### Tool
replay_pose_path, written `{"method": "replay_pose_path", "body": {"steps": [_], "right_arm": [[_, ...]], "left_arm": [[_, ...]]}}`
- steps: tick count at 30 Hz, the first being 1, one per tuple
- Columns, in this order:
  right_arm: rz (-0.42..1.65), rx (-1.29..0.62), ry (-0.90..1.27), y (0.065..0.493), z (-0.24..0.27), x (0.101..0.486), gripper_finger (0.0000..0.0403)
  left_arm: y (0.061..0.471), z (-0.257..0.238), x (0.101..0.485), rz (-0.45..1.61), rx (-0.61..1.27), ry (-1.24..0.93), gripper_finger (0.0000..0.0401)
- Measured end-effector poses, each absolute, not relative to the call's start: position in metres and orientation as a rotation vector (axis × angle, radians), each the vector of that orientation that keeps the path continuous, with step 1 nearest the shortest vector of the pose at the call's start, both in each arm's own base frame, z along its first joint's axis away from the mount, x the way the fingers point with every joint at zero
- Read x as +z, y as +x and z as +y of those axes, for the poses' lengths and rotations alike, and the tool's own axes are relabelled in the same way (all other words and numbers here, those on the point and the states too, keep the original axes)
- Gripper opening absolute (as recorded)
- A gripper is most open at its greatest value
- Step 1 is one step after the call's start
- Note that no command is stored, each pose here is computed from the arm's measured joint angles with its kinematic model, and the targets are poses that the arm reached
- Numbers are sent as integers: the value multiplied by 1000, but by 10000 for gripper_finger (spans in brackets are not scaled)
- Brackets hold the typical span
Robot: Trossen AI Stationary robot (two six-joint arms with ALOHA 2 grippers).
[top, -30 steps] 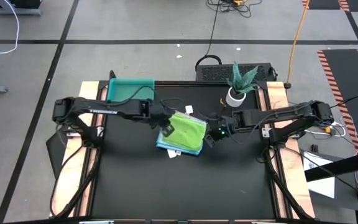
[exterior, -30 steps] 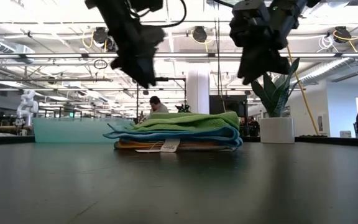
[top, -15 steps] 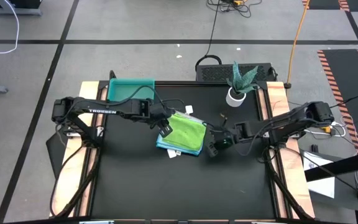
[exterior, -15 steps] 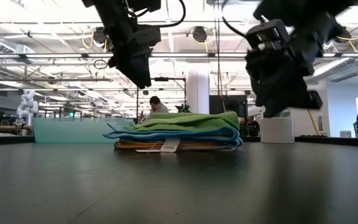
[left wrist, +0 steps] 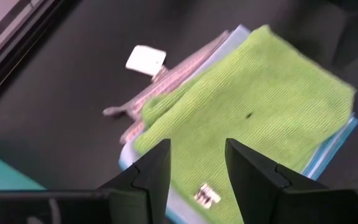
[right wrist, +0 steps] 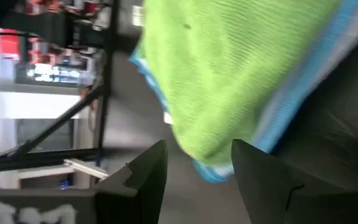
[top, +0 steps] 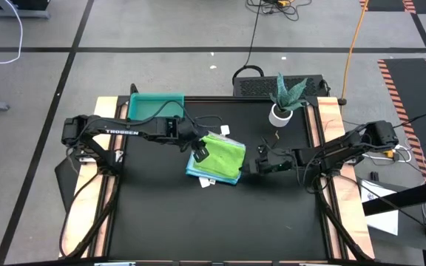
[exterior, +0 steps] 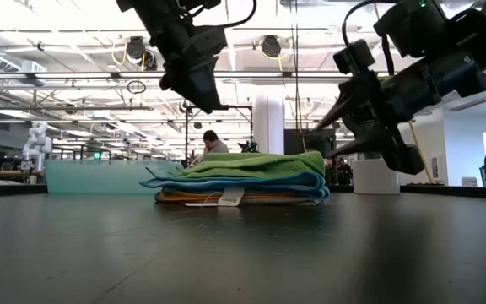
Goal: Fold microfiber towels
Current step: Put the stack of folded microfiber towels in the blue bin
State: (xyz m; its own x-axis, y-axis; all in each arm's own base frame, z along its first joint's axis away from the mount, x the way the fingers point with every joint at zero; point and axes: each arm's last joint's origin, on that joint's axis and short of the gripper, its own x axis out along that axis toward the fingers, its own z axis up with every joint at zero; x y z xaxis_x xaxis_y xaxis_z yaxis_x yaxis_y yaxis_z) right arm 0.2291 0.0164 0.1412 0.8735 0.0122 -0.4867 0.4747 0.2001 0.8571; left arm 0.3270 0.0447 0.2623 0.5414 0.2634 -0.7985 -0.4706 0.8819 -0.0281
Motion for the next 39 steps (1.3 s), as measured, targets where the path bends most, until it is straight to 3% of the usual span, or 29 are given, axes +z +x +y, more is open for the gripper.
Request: {"method": "replay_pose_path", "body": {"steps": [8, 15, 22, 39], "right_arm": [[454, -554, 1315, 221, 13, 129, 171], [436, -612, 1319, 221, 13, 124, 171], [352, -568, 1303, 226, 18, 129, 171], [464, -407, 1280, 228, 23, 130, 171]], "left_arm": [[329, 45, 264, 869, 429, -262, 154], [328, 57, 264, 863, 471, -277, 154], [327, 61, 264, 861, 473, -292, 154], [327, 61, 264, 847, 500, -349, 154]]}}
